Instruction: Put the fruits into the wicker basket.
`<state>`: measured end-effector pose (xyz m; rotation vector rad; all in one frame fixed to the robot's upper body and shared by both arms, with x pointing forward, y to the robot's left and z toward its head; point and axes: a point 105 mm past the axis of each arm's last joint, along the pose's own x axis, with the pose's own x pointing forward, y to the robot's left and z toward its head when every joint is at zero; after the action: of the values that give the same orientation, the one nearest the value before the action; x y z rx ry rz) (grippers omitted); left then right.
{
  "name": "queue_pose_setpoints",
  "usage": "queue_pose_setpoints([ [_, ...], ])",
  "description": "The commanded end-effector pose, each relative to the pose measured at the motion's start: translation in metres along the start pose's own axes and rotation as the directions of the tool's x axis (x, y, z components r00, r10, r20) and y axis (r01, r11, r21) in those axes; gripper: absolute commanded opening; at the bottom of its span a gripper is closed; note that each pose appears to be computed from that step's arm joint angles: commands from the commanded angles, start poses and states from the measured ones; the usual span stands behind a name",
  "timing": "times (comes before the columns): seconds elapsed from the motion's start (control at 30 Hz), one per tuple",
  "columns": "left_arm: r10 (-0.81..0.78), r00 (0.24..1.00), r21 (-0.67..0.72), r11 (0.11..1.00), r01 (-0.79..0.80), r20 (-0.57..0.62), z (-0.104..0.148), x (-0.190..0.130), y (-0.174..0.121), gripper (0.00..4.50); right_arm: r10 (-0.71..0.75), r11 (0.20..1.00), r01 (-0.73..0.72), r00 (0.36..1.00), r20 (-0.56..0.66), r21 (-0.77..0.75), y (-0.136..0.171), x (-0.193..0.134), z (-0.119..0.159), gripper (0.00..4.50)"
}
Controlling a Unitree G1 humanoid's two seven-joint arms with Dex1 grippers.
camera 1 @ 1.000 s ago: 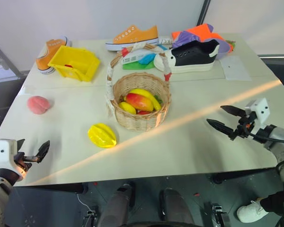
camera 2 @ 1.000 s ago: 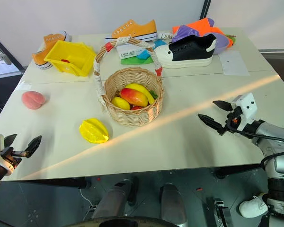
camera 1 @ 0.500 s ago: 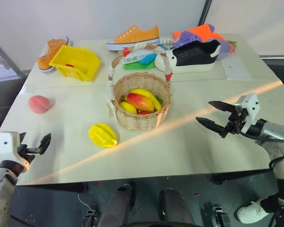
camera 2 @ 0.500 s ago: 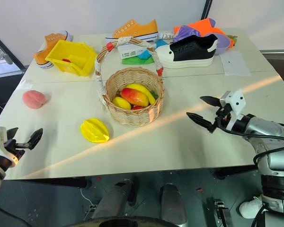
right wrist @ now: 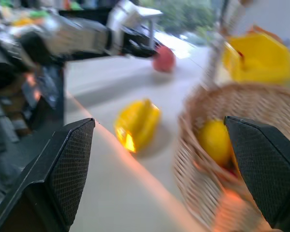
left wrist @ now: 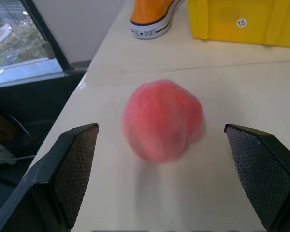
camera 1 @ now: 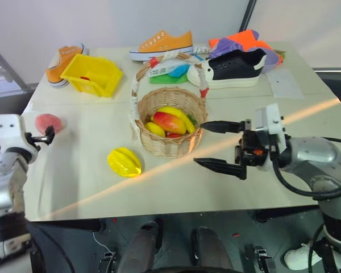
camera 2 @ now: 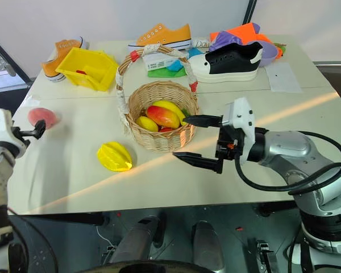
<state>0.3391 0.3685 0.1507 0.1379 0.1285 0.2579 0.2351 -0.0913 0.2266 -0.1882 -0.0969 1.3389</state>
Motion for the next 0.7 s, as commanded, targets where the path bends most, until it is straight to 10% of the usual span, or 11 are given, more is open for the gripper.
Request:
queue_pose_setpoints([
  [0.03, 0.039, 0.999, 0.034, 0.999, -0.039, 0.008, 0.006, 0.016, 0.007, 4.5, 0.044, 0.999, -0.044, 0.998, 0.033, -0.008, 0.012, 0.008, 0.006, 4.47],
  [0.53, 0.021, 0.999, -0.036, 0.999, -0.022, -0.034, 0.0, 0.051, -0.001, 4.5, 0.019, 1.0, -0.019, 1.0, 0.025, 0.003, 0.021, 0.004, -0.006, 4.47],
  [0.7, 0.033, 0.999, -0.037, 0.999, -0.034, -0.037, -0.001, 0.052, 0.003, 2.77, 0.016, 1.0, -0.016, 1.0, 0.025, -0.004, 0.021, 0.003, -0.008, 4.5],
])
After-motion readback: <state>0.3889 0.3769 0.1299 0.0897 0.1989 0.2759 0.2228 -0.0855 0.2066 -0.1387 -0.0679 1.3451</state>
